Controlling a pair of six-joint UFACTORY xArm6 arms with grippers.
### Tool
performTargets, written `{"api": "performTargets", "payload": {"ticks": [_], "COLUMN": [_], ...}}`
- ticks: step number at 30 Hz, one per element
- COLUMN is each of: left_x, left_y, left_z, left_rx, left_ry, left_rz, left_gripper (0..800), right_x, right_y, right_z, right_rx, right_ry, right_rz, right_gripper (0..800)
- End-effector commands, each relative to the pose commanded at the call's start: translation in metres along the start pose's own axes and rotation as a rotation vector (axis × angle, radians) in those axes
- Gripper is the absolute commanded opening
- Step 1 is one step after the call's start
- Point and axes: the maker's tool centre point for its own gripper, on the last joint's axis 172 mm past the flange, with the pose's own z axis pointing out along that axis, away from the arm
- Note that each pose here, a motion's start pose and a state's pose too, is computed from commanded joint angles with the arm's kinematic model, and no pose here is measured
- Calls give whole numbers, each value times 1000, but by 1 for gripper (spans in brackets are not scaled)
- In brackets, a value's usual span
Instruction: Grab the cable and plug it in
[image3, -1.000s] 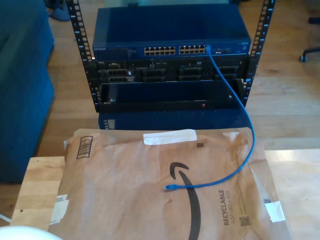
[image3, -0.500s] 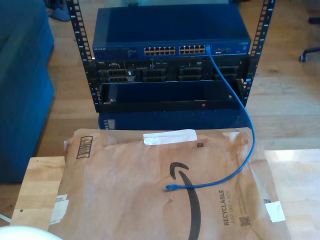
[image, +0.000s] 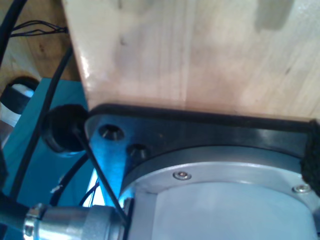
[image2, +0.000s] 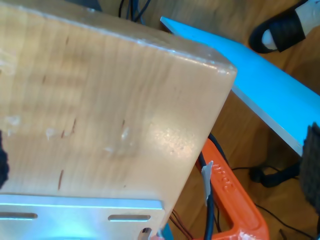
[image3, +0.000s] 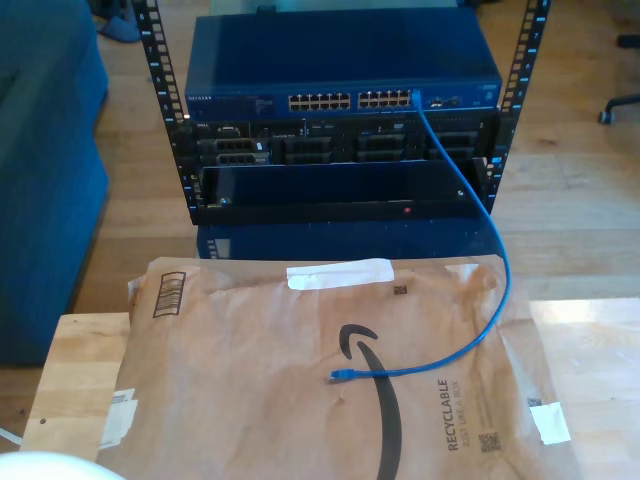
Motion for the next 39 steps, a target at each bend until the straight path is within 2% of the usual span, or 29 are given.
{"api": "performTargets", "payload": {"ticks": [4, 7, 39], "left_x": [0, 0, 0], "left_y": [0, 0, 0], "left_z": [0, 0, 0], "left_rx": [1, 0, 0], "left_ry": [0, 0, 0], "left_rz": [1, 0, 0], "left_gripper": [800, 800, 800], "right_x": [-7, -8, -7], "right_y": [2, -23, -27], "right_z": [21, 34, 37], "right_rx": [60, 165, 174], "right_ry": [-24, -31, -15], "right_rz": [101, 171, 165], "right_gripper": [798, 798, 798]}}
